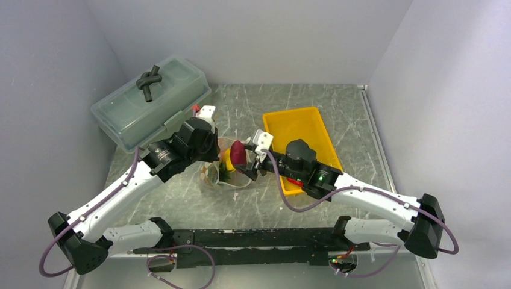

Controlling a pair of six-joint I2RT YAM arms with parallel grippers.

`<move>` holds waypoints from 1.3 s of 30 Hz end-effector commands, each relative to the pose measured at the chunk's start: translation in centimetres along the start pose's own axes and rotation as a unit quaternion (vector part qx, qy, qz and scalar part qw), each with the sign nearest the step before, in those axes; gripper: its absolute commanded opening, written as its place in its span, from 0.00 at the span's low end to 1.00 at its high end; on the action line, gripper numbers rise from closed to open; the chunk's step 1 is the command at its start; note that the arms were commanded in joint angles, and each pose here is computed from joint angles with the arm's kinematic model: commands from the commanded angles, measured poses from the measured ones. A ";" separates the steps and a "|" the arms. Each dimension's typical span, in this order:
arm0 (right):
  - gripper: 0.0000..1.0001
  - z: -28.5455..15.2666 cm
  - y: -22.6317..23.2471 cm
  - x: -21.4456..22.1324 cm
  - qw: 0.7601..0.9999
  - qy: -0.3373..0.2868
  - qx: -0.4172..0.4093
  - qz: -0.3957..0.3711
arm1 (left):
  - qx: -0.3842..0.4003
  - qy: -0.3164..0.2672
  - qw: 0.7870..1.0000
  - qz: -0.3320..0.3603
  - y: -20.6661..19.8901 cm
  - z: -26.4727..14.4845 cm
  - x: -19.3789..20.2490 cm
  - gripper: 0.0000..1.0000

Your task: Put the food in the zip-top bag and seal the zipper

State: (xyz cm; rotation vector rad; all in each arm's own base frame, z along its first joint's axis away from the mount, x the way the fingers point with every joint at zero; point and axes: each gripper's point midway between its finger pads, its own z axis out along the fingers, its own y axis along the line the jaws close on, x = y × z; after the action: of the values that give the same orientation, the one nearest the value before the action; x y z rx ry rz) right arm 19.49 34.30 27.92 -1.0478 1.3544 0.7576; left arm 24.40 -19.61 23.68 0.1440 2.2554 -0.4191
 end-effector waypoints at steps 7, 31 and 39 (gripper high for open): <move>0.00 1.2 -0.4 -0.7 0.998 0.028 0.014 -0.061 | 0.017 -0.018 1.000 -0.005 -0.5 -0.7 -0.9 0.00; 0.27 4.0 -2.3 1.7 0.990 0.111 0.062 -0.056 | 0.024 -0.019 1.000 0.001 -0.5 -1.2 -1.0 0.00; 0.44 4.2 -2.8 1.9 0.989 0.111 0.078 -0.052 | 0.026 -0.018 1.000 0.001 -0.5 -1.2 -0.8 0.00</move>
State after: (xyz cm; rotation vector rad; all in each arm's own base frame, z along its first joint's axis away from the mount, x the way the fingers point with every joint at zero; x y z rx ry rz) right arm 23.22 36.39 23.39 -1.1690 1.5451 0.4583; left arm 23.89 -19.65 23.87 0.1695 2.2565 -0.4403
